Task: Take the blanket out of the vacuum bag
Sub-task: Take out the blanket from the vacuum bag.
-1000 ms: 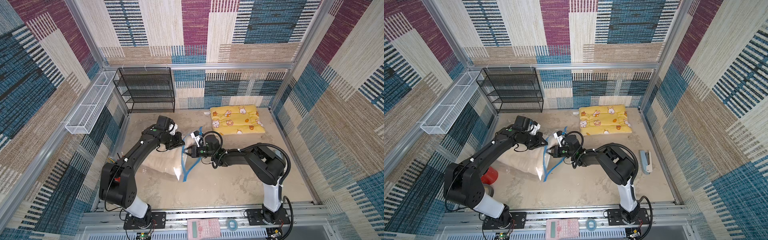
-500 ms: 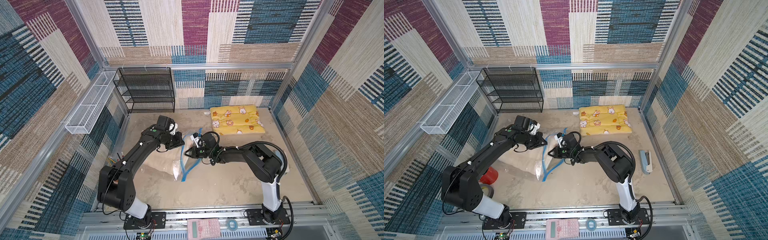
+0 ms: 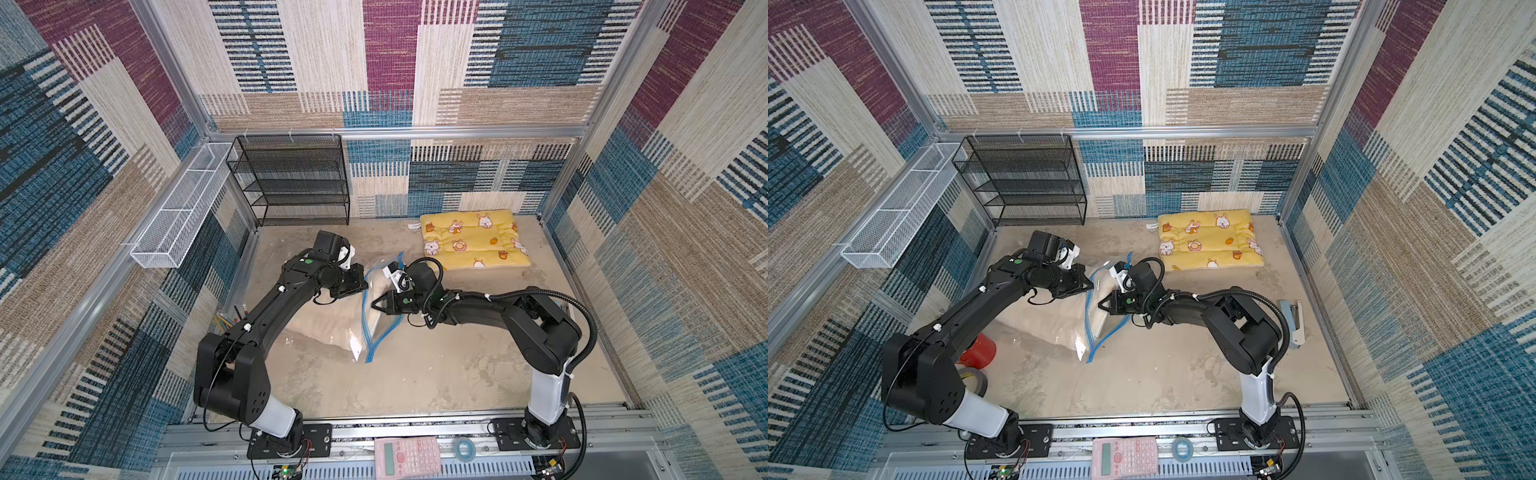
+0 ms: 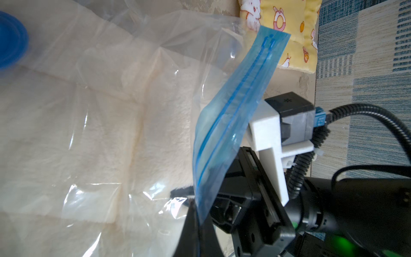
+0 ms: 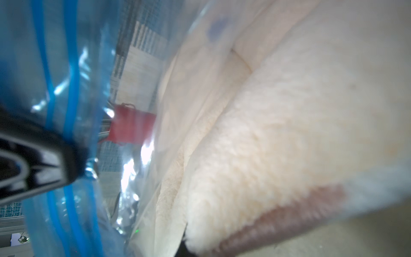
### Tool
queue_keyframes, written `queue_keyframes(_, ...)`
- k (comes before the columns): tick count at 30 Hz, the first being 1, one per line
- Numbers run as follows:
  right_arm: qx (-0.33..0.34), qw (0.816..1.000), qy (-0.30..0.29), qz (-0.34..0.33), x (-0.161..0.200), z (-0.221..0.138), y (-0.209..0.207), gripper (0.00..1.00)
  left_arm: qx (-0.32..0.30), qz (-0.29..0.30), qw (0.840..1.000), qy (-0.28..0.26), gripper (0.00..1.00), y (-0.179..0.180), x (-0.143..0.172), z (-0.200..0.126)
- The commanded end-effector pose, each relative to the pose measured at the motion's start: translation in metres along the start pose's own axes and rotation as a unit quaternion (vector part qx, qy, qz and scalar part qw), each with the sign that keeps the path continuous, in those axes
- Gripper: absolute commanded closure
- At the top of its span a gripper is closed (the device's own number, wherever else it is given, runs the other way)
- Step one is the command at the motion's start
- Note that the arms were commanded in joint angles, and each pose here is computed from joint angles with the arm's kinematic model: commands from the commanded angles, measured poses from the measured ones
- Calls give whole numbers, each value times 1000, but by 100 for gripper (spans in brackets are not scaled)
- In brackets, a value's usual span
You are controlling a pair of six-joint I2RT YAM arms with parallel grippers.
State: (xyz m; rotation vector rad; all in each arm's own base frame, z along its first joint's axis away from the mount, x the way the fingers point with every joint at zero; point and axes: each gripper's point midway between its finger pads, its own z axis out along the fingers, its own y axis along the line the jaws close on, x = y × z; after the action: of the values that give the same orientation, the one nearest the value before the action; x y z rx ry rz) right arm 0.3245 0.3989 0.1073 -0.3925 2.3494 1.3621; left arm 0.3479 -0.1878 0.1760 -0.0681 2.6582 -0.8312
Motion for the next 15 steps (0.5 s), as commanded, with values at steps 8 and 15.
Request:
queue_keyframes(8,2,1000,-24,0,-18,-18,0,100,-7,12,1000,-2,100,0,-1,-2)
queue_keyframes(15,-10,999,-32,16,-24,-20,3,100,-10,15,1000,-5,100,0,-1,-4)
